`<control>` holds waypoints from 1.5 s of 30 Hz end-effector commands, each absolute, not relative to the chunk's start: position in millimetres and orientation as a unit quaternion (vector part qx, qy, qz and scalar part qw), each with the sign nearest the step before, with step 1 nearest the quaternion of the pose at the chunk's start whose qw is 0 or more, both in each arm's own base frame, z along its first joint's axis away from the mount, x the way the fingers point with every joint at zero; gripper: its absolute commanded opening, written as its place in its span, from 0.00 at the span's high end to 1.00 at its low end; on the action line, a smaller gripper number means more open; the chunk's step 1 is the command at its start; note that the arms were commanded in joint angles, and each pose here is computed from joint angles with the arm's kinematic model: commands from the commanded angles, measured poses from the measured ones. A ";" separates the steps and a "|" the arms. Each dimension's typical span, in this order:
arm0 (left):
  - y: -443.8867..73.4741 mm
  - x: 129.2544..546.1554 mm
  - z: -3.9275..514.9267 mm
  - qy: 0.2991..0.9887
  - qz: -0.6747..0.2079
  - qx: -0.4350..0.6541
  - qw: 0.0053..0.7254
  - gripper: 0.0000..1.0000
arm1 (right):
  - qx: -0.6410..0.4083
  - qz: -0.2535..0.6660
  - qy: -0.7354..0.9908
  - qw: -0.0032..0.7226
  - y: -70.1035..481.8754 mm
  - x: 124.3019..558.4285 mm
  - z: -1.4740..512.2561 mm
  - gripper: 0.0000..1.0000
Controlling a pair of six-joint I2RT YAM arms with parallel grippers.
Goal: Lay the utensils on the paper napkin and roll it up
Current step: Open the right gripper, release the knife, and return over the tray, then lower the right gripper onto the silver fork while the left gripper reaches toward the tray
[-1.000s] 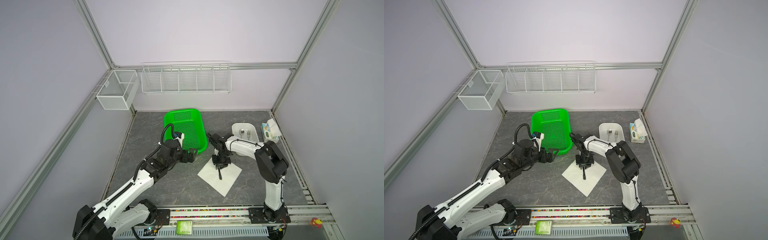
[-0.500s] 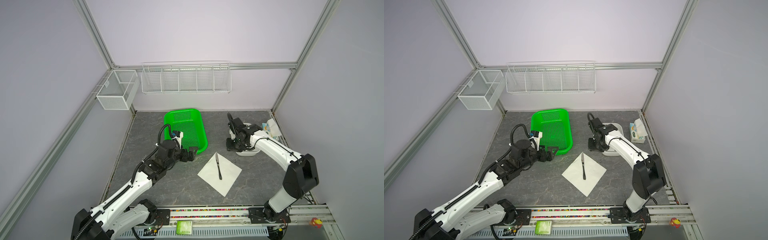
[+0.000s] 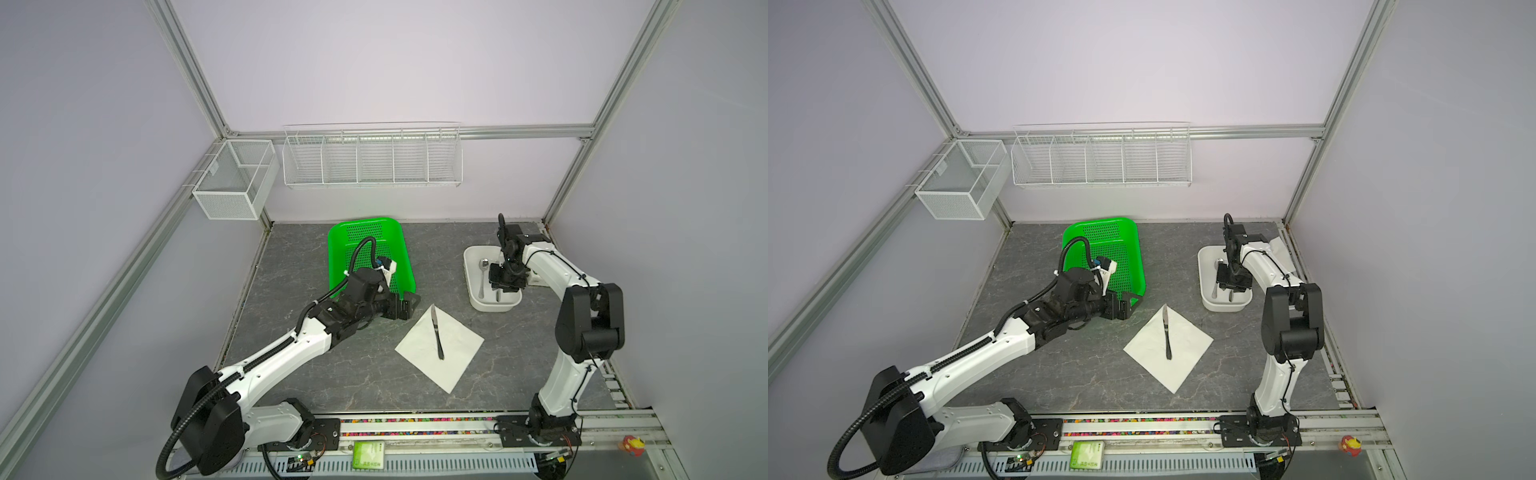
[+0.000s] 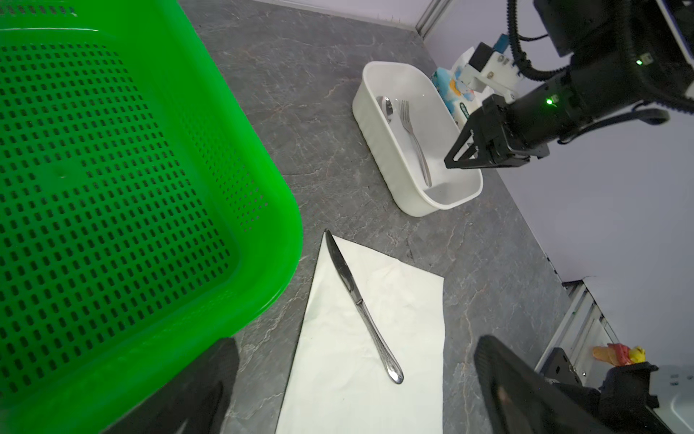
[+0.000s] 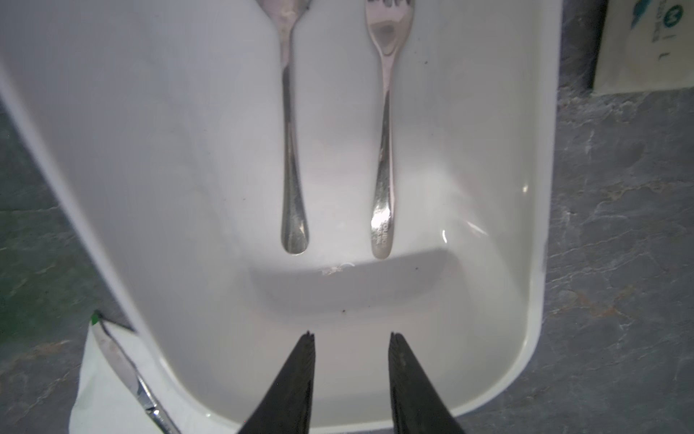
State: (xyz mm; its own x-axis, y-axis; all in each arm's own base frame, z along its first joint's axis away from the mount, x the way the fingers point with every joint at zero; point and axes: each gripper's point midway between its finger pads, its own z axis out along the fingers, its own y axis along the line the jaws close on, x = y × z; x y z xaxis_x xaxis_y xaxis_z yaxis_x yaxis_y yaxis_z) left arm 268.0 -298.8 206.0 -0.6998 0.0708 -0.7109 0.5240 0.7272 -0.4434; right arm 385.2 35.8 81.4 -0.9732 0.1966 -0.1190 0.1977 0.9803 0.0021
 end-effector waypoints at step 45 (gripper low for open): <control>-467.3 279.5 190.8 0.863 -0.389 0.221 0.235 0.01 | 0.059 -0.006 0.995 -0.080 13.2 435.1 -16.8 0.72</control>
State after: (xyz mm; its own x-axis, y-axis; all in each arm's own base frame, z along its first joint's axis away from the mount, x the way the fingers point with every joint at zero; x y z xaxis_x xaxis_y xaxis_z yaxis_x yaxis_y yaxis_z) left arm 281.0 -463.7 176.8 -0.7974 0.2088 -0.5662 0.5574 0.6141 -0.5587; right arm 441.0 18.1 19.8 -0.9875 0.1325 0.0848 0.1323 0.9912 -0.0086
